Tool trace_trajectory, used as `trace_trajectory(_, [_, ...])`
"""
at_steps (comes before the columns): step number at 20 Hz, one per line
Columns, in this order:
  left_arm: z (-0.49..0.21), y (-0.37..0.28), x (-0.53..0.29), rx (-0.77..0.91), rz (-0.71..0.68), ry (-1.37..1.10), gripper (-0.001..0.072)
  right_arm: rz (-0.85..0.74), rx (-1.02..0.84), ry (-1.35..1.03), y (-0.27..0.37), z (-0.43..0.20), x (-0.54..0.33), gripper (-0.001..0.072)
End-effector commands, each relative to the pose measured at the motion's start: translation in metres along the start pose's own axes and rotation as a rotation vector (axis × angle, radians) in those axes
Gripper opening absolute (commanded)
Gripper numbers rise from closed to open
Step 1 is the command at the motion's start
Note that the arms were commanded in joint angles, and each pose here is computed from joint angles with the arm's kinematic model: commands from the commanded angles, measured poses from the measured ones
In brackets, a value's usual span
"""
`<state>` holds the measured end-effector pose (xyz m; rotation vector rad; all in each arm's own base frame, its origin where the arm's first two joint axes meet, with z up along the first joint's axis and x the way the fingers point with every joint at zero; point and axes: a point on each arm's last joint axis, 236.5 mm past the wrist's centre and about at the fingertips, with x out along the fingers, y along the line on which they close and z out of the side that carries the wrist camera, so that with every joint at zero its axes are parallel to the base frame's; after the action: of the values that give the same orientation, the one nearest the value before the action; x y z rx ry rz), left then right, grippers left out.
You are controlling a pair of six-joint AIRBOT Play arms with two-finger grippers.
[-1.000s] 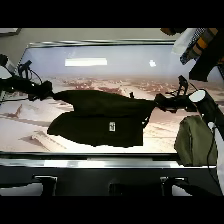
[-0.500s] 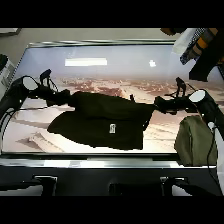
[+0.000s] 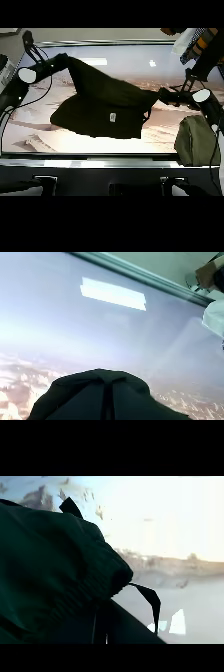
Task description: Fold the clothes and pants, and hang the long-sleeved shirts on hangers.
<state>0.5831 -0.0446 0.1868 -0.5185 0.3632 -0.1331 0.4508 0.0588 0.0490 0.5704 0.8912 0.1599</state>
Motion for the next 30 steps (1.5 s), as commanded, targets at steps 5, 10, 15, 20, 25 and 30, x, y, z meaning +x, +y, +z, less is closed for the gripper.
trace_trajectory(5, [-0.016, 0.021, -0.01, 0.178, 0.018, 0.106, 0.0013, 0.022, 0.0, 0.019, 0.009, -0.005, -0.008, 0.0064])
trace_trajectory(10, [-0.111, 0.116, 0.001, -0.036, 0.166, 0.324, 0.0013, -0.012, 0.093, 0.204, -0.017, -0.048, 0.029, 0.0075])
trace_trajectory(15, [-0.142, 0.142, 0.015, -0.073, 0.206, 0.361, 0.0014, 0.018, 0.213, 0.227, -0.021, -0.055, 0.056, 0.0095])
trace_trajectory(20, [-0.109, 0.15, 0.006, -0.153, 0.219, 0.318, 0.0676, 0.036, 0.234, 0.197, -0.011, -0.045, 0.045, 0.0432])
trace_trajectory(25, [-0.077, 0.19, -0.063, -0.251, 0.251, 0.407, 0.0676, -0.053, 0.201, 0.278, -0.043, -0.053, -0.037, 0.0432])
trace_trajectory(30, [-0.094, 0.209, -0.111, -0.348, 0.263, 0.539, 0.0676, -0.03, 0.216, 0.469, -0.033, -0.145, -0.051, 0.0502])
